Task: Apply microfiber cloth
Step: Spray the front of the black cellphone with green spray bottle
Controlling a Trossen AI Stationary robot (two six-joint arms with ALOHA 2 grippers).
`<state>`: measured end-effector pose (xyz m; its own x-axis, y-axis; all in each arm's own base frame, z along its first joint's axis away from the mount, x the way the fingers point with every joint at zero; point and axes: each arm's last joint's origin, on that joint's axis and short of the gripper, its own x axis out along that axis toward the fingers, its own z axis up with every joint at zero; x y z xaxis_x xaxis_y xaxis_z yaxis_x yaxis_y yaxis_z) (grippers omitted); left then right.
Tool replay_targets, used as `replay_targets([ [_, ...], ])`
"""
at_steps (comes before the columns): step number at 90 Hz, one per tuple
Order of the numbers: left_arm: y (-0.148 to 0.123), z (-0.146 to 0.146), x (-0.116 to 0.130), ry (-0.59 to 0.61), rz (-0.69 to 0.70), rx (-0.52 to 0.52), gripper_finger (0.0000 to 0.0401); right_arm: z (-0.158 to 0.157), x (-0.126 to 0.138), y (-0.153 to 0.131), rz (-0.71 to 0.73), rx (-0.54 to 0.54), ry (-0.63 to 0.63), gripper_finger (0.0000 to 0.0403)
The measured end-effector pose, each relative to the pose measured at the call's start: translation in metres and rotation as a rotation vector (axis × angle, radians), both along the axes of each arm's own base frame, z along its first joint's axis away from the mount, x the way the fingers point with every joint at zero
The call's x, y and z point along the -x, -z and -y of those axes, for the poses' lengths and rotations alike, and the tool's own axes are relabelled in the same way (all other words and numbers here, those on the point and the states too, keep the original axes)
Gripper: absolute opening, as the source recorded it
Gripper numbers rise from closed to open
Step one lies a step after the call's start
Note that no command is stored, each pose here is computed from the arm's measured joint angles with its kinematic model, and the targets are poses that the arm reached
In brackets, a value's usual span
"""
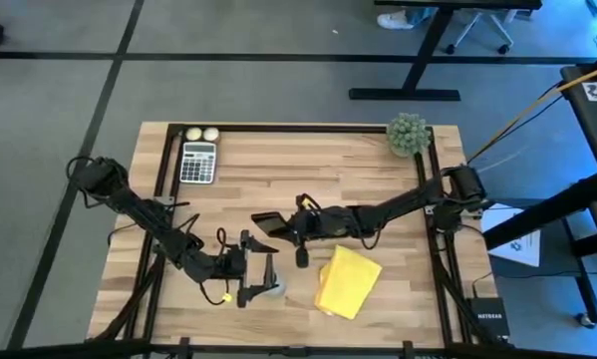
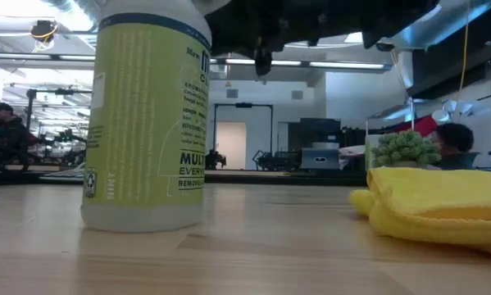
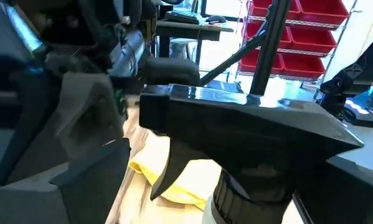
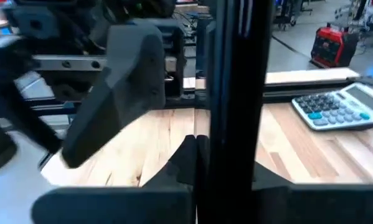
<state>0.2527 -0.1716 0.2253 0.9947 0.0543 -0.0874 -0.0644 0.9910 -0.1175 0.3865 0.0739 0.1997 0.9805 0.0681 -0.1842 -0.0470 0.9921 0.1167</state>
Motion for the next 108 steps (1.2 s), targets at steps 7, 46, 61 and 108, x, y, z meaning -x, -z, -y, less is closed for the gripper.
replay_targets([
  [7,0.0002,0.0000,0.0000,0.000,-0.001,0.002,0.0394,0.0010,-0.0004,0.0022,-0.011,-0.007,-0.002,0.0005],
  [46,0.0004,-0.0017,-0.0010,-0.007,-0.004,0.000,0.0319,0.0007,-0.0001,0.0024,-0.017,-0.010,-0.003,0.0006],
  [61,0.0006,-0.0019,-0.0010,-0.007,-0.007,-0.005,0.0300,0.0007,-0.0002,0.0023,-0.016,-0.010,-0.003,0.0007],
  [108,0.0008,-0.0018,-0.0008,-0.005,-0.010,-0.020,0.0215,0.0007,-0.0002,0.0023,-0.015,-0.009,-0.003,0.0007],
])
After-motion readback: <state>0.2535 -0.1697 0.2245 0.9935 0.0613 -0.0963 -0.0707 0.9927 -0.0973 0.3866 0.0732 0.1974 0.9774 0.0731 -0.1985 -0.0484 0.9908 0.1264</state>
